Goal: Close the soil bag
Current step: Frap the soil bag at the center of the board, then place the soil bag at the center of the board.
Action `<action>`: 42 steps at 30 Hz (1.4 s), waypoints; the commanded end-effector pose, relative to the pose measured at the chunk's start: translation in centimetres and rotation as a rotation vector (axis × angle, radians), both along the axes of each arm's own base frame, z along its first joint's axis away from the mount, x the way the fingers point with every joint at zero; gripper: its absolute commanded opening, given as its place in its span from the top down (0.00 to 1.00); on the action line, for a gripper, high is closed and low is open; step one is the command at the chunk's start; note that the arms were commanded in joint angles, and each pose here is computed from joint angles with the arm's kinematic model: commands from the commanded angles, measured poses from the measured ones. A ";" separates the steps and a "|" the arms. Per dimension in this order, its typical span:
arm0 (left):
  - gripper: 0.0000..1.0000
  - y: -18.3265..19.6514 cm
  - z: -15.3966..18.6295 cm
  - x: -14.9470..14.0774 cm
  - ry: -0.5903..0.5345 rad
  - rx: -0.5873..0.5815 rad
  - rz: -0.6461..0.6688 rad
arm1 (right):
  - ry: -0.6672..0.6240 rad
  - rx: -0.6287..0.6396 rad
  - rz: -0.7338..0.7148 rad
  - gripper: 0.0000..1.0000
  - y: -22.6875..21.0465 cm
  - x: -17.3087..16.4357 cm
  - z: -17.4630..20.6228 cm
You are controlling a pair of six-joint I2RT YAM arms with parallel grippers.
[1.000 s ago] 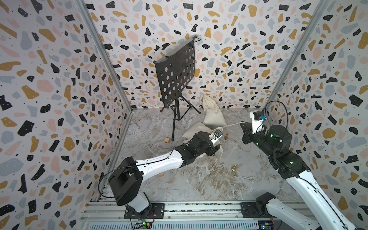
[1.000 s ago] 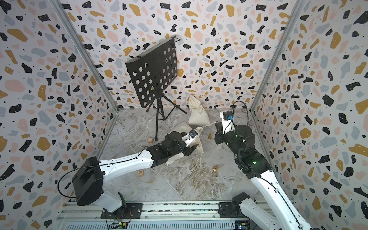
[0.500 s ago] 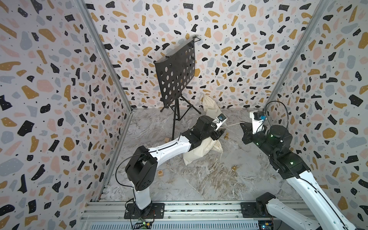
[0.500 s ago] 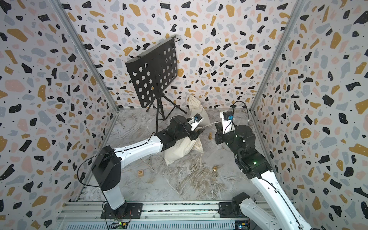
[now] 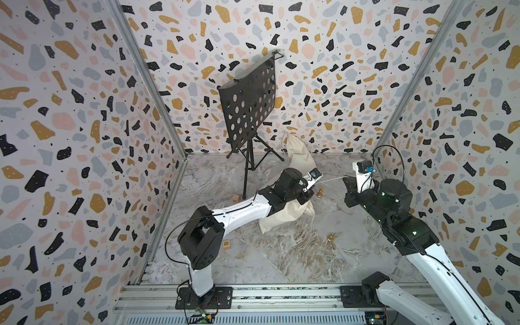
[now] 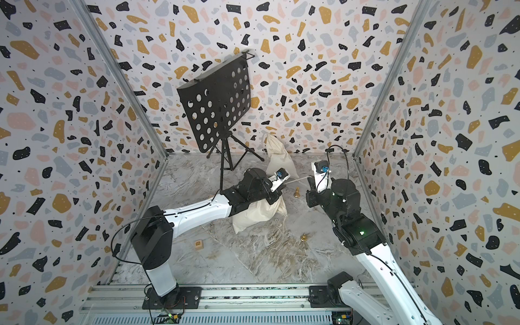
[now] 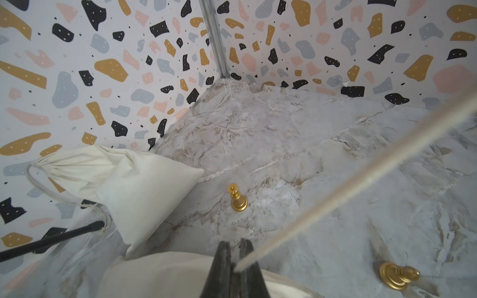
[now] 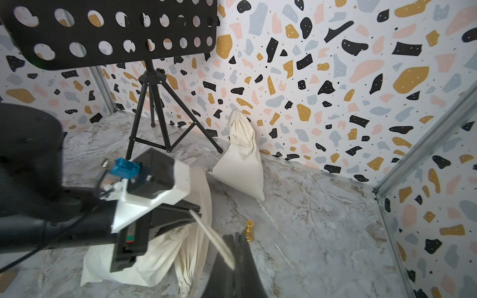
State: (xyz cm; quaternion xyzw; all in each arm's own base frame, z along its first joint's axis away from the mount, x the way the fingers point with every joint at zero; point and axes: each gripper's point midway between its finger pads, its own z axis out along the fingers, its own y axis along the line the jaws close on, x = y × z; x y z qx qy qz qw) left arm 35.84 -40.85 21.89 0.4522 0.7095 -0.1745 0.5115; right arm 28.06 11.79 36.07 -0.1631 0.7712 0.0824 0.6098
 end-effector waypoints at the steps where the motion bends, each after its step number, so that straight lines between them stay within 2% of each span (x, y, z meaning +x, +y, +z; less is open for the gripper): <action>1: 0.96 7.3 -6.2 1.3 0.050 0.279 0.254 | -0.218 0.050 -0.133 1.00 -3.6 -1.9 7.4; 4: 0.92 10.7 -8.4 0.8 0.088 0.393 0.363 | -0.248 0.043 -0.175 1.00 -4.7 -2.5 8.4; 8: 0.83 12.7 -10.7 0.0 0.153 0.472 0.432 | -0.293 0.045 -0.229 1.00 -6.3 -3.7 10.2; 16: 0.76 12.6 -13.5 -0.2 0.250 0.499 0.472 | -0.346 0.064 -0.292 1.00 -8.4 -5.8 12.2; 23: 0.67 16.7 -13.7 -0.5 0.254 0.532 0.615 | -0.291 0.077 -0.255 1.00 -7.1 -4.5 11.0; 25: 0.67 18.7 -13.3 -0.7 0.257 0.510 0.674 | -0.246 0.106 -0.195 1.00 -5.5 -3.6 9.9; 27: 0.66 21.4 -12.6 -0.6 0.257 0.475 0.751 | -0.150 0.133 -0.090 1.00 -2.6 -2.0 7.7; 31: 0.66 27.1 -11.2 0.2 0.289 0.410 0.896 | 0.022 0.173 0.015 1.00 1.2 0.5 2.6; 33: 0.65 28.6 -10.1 0.3 0.269 0.378 0.931 | 0.106 0.187 0.058 1.00 2.8 1.3 -0.1; 35: 0.60 28.5 -8.9 0.0 0.236 0.317 0.906 | 0.203 0.208 0.102 1.00 4.3 1.7 -3.2; 39: 0.42 26.6 -5.1 -0.9 0.171 0.077 0.796 | 0.345 0.245 0.154 1.00 6.1 1.4 -8.5; 42: 0.27 26.0 -2.4 -2.0 0.117 -0.061 0.731 | 0.394 0.167 0.125 0.89 5.3 1.2 -11.4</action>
